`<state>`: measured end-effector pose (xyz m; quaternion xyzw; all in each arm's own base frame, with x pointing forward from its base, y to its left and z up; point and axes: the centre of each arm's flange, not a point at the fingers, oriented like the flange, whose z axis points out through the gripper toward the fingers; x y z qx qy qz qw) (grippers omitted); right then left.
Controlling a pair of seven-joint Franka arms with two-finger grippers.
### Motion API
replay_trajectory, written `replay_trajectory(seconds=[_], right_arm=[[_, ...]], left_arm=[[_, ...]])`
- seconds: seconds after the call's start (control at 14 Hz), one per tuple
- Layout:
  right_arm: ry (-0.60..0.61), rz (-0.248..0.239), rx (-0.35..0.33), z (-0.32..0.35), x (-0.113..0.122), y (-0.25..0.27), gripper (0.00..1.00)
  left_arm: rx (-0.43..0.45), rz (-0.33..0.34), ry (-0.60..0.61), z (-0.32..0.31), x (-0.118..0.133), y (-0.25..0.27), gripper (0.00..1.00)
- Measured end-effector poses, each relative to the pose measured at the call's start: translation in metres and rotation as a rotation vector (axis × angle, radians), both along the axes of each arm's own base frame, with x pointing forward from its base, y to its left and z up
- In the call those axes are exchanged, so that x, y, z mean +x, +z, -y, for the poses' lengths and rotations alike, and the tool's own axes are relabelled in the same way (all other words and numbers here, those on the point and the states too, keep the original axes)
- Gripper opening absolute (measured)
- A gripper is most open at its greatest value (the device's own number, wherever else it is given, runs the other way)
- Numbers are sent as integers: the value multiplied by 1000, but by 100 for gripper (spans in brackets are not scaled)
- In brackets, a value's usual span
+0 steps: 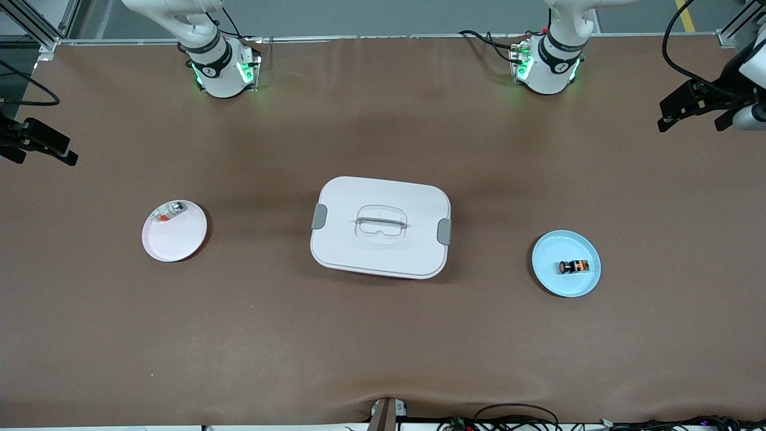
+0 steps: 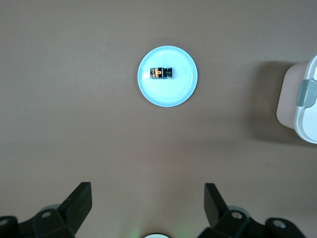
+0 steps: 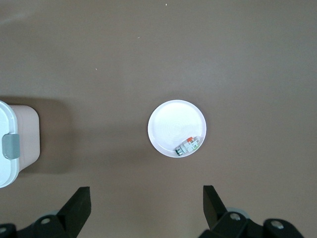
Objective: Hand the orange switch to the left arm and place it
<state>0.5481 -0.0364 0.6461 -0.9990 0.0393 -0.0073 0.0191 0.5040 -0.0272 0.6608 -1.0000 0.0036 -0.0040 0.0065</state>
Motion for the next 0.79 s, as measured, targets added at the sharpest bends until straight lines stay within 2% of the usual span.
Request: replay_trajectory(seconds=[0.5,0.79], right_arm=[[-12,-49,3,7,-4,-6,100],[-13,-61,-8,8,-3,-10,100]], left_arm=[[0,13,-4,2,-3,6,100],[0,6,-9,5,-1,3,100]])
